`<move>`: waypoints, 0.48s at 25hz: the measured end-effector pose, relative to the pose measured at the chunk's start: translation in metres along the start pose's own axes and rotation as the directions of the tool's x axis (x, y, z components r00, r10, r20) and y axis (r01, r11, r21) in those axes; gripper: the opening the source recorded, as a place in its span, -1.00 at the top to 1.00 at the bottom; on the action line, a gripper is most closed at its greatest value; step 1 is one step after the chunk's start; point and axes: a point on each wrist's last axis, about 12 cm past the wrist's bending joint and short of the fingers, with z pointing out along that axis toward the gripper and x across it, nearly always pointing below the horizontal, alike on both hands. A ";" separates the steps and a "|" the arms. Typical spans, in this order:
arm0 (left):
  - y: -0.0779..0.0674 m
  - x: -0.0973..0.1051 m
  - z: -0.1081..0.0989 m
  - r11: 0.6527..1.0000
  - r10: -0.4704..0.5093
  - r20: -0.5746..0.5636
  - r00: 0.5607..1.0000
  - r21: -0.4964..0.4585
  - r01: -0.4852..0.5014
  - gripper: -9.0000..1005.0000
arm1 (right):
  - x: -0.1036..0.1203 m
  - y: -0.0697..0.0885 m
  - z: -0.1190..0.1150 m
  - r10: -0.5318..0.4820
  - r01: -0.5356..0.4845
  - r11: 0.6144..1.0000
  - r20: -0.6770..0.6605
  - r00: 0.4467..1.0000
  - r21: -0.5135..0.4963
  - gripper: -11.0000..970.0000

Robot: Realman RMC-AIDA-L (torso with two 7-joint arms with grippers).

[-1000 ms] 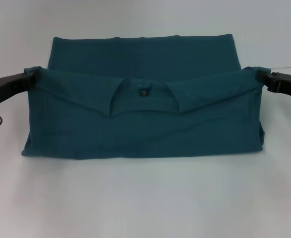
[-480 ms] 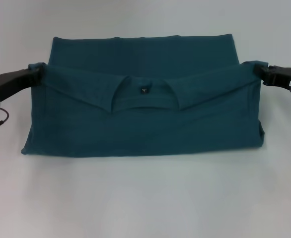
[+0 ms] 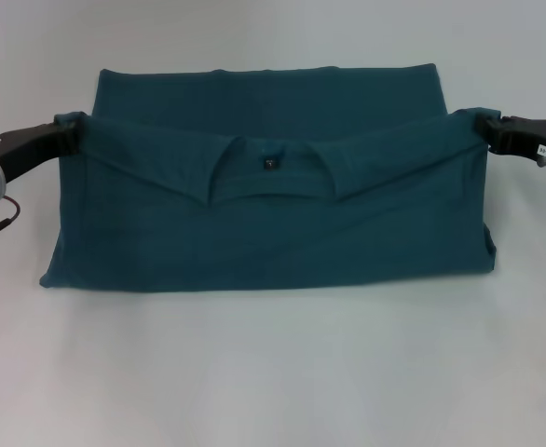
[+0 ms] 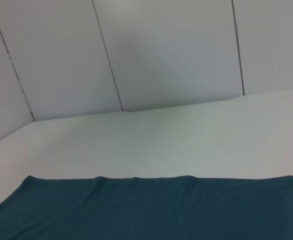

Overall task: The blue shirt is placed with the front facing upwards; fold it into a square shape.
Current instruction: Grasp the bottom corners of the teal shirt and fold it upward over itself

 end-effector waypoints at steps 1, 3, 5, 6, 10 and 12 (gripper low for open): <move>0.000 0.000 0.000 1.000 0.000 0.000 1.000 0.000 0.000 0.87 | 0.000 0.000 0.000 -0.001 0.001 1.000 0.000 1.000 0.002 0.89; -0.001 0.001 0.001 1.000 -0.002 0.003 1.000 0.001 0.002 0.87 | 0.001 0.000 0.001 -0.002 0.002 1.000 0.000 1.000 0.004 0.89; -0.001 0.002 0.001 1.000 -0.002 0.005 1.000 0.000 0.002 0.87 | 0.002 0.001 0.001 -0.002 0.002 1.000 0.002 1.000 0.006 0.89; -0.001 0.002 0.001 1.000 0.000 0.005 1.000 -0.002 0.000 0.87 | 0.002 0.001 0.002 -0.003 0.003 1.000 0.002 1.000 0.006 0.89; -0.002 0.004 0.002 1.000 0.008 0.000 1.000 -0.005 -0.008 0.87 | 0.003 0.002 0.004 -0.008 0.008 1.000 0.001 1.000 0.011 0.89; -0.002 0.004 0.002 1.000 0.010 0.000 1.000 -0.004 -0.010 0.87 | 0.003 0.003 0.005 -0.007 0.007 1.000 -0.001 1.000 0.015 0.89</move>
